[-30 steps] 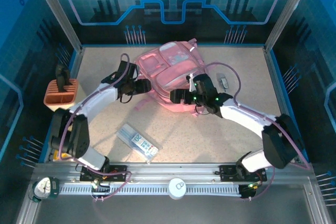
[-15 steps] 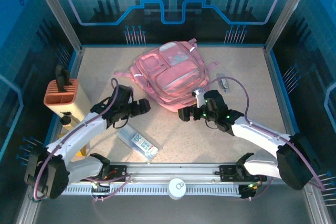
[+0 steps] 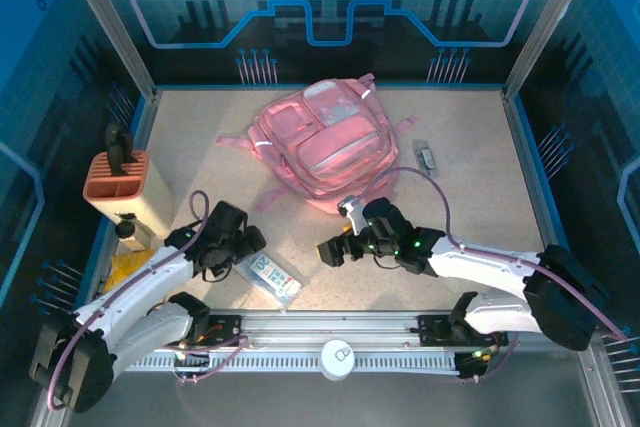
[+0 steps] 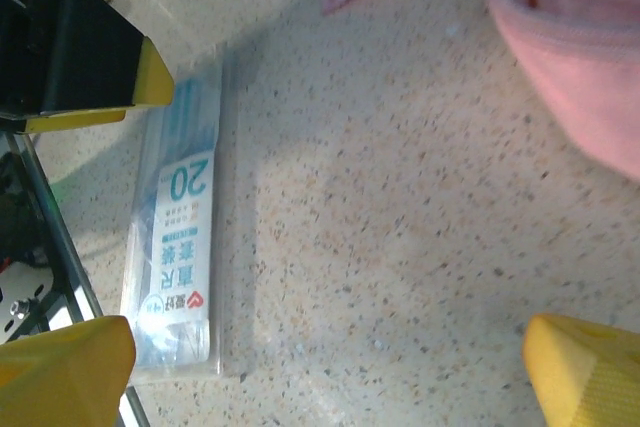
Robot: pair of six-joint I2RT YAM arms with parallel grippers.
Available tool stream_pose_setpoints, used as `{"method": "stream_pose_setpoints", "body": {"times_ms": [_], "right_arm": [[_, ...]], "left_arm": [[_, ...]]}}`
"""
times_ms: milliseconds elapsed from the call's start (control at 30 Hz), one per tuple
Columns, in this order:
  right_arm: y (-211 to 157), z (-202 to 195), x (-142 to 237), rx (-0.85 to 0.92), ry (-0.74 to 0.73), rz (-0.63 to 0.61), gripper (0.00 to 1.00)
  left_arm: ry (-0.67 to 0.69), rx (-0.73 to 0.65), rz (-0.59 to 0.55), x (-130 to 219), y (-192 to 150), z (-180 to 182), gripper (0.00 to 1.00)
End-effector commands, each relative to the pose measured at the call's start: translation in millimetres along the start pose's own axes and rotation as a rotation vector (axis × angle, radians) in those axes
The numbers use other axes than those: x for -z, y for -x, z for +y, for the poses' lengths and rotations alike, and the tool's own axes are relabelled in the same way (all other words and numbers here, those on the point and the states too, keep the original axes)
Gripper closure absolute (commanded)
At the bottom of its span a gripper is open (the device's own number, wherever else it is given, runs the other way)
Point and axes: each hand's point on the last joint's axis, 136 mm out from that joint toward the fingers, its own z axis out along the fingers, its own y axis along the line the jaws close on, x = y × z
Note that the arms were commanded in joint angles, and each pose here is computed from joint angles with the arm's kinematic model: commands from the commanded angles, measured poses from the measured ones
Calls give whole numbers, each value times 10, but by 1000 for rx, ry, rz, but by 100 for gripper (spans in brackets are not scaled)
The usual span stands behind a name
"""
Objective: Pack books, pencil case, and school supplies into a backpack
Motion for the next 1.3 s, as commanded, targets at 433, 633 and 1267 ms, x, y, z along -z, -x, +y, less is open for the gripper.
{"method": "stream_pose_setpoints", "body": {"times_ms": [433, 633, 1267], "right_arm": [[36, 11, -103, -47, -19, 78, 2], [14, -18, -120, -128, -28, 156, 12], [-582, 252, -692, -424, 19, 410, 45]], "left_arm": [[-280, 37, 72, -235, -187, -944, 17], [-318, 7, 59, -270, -151, -1248, 24], [-129, -125, 189, -338, -640, -404, 70]]}}
